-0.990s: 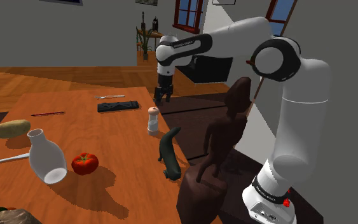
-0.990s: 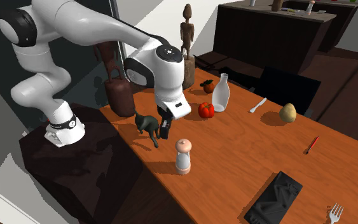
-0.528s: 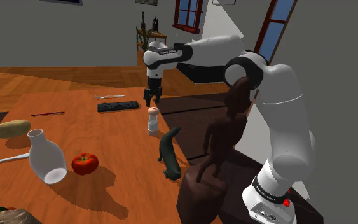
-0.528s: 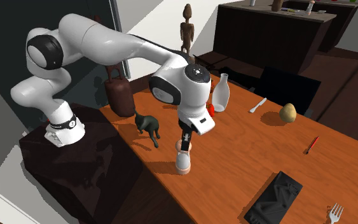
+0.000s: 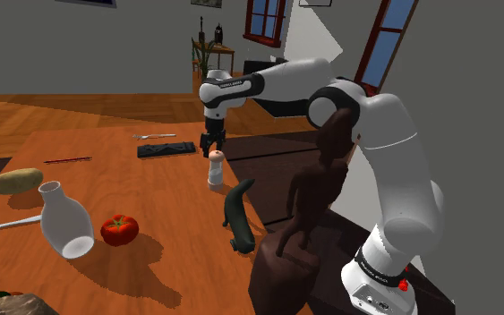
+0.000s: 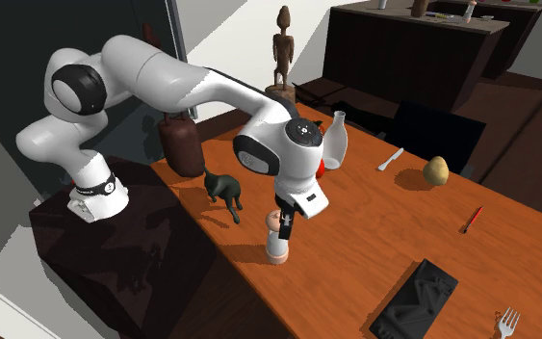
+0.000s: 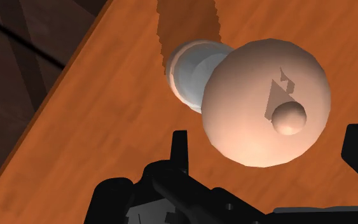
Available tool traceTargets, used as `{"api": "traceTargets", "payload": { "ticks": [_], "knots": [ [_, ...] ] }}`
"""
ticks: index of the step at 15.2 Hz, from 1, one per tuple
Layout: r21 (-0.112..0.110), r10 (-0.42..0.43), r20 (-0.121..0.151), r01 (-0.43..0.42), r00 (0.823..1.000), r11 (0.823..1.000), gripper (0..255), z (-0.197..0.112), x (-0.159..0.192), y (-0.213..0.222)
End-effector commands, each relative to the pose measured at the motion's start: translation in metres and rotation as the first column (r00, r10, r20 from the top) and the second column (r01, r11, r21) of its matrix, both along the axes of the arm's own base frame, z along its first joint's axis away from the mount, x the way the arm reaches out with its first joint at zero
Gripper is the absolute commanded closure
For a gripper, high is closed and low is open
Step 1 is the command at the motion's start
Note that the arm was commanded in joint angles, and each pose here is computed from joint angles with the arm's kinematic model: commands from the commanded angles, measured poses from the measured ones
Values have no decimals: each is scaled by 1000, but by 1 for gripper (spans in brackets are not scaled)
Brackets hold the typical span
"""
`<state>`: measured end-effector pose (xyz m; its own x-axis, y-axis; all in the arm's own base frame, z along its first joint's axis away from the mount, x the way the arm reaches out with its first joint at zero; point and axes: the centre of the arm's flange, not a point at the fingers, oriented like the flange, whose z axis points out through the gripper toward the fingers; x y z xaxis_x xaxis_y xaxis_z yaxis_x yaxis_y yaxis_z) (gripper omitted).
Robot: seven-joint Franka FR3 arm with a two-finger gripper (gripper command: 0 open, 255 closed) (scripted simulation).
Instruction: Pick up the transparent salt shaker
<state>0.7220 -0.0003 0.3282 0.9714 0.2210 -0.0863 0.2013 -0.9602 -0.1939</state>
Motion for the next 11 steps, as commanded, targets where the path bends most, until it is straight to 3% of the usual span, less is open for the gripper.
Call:
{"api": "traceTargets", "payload": {
  "ticks": [1, 2, 11],
  "knots": [
    [0, 0, 1, 0, 1000, 1000, 0, -4, 0, 0],
    [0, 0, 1, 0, 1000, 1000, 255, -4, 0, 0],
    [0, 0, 1, 0, 1000, 1000, 255, -4, 0, 0]
  ]
}}
